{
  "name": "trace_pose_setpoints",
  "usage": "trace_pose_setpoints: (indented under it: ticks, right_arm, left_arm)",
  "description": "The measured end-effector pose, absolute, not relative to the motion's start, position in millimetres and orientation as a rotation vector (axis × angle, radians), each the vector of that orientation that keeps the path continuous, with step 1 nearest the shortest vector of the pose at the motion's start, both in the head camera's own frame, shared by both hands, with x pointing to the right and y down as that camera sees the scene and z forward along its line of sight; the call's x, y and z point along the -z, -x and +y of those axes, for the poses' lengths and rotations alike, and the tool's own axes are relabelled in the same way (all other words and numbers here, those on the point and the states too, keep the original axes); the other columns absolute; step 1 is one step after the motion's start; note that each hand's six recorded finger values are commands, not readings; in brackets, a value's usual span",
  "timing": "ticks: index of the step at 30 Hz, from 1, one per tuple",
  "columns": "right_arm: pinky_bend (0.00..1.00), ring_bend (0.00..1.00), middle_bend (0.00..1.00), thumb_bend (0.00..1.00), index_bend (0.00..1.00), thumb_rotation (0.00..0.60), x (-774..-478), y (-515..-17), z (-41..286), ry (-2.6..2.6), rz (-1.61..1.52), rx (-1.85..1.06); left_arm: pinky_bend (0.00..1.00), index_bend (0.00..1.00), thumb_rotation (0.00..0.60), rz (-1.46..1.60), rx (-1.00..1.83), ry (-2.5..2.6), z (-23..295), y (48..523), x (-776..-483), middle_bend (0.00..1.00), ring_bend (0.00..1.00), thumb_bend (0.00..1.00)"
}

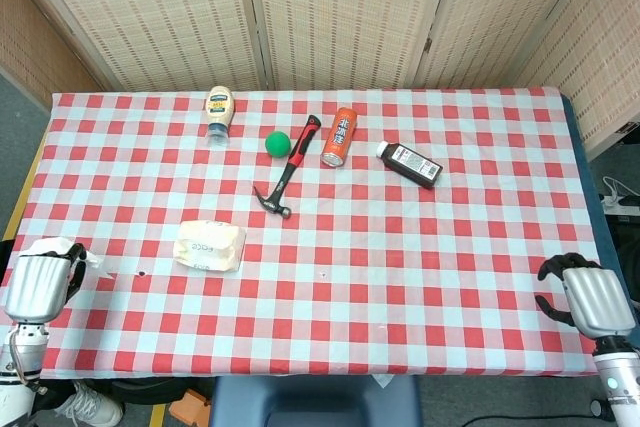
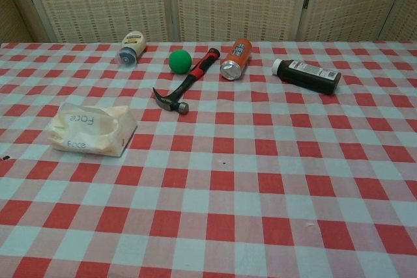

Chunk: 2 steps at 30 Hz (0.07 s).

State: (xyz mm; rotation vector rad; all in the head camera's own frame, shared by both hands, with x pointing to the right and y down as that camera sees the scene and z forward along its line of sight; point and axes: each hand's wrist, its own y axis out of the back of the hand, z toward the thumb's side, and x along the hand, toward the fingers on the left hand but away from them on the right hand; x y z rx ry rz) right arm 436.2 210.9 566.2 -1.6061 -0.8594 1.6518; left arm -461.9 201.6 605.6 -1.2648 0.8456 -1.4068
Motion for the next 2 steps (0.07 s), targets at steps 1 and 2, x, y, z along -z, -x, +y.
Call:
trace_pose_setpoints:
  ticks: [1,2]
  right_arm:
    - [0.44,0.28,0.4,0.19,0.51,0.6,-566.8,-436.4,210.4,1.604,-0.858,-1.654]
    - [0.44,0.28,0.4,0.19,0.51,0.6,-567.3,-436.6,209.9,1.602,-0.857,-1.657]
  left_arm:
    - [0.93,0.21,0.6,0.866,1.405,1.28,202.8,461.8,-606.7,0.86,0.82,0.39]
    - [0.93,0.21,0.6,0.883,1.403,1.293,203.8,461.6,-607.6,0.86,0.82,0.39]
